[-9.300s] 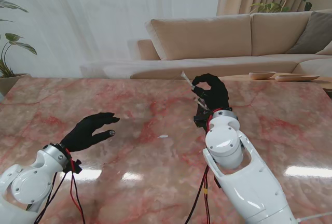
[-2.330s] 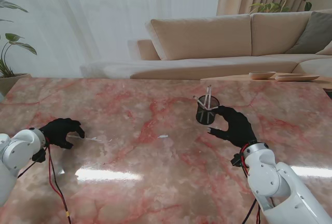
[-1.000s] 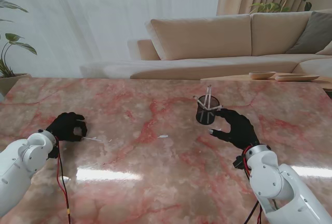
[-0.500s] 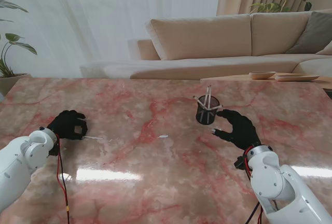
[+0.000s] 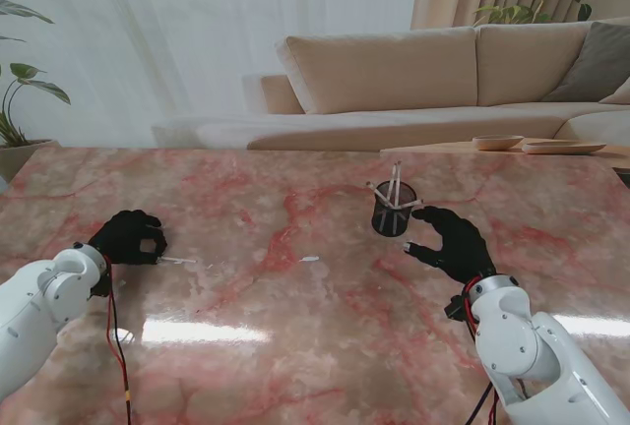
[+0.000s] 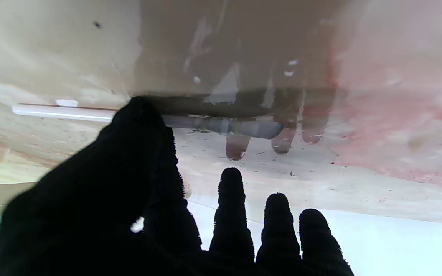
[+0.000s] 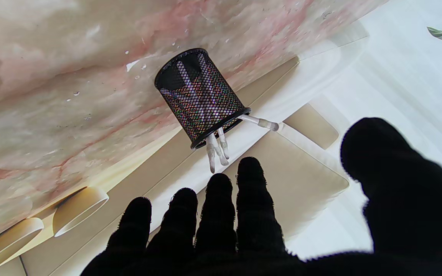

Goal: Insert makeup brushes into the holder

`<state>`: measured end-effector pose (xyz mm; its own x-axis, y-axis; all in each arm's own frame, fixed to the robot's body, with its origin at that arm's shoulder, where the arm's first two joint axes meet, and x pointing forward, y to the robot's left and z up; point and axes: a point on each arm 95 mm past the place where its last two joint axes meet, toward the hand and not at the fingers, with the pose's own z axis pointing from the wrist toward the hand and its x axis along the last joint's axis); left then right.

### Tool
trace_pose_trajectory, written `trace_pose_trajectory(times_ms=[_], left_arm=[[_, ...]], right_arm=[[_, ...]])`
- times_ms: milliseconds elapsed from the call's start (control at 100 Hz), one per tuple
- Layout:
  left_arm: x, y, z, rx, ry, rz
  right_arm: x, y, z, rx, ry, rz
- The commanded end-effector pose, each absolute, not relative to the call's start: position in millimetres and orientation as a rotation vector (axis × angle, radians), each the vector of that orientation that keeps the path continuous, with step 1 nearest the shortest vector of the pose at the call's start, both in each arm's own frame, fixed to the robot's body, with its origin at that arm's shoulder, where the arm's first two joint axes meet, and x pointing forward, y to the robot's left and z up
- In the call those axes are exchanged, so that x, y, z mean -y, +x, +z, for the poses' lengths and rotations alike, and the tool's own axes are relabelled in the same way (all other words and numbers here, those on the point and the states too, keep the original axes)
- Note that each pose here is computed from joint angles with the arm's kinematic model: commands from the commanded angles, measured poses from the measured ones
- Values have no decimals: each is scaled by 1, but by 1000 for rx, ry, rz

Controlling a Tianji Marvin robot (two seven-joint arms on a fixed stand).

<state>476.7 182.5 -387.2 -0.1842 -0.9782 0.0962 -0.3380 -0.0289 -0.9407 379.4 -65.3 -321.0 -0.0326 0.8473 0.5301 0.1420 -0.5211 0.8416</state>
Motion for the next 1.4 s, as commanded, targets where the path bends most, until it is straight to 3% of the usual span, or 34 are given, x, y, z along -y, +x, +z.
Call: trace_pose_trajectory(times_ms=[0, 1390], left_arm=[[-180, 448, -428, -1673, -1489, -1147], [-144, 449, -373, -1554, -1443, -1337]], right_arm=[[64, 377, -325, -1046, 1706, 1597], [58, 375, -320, -1071, 1636, 1611]])
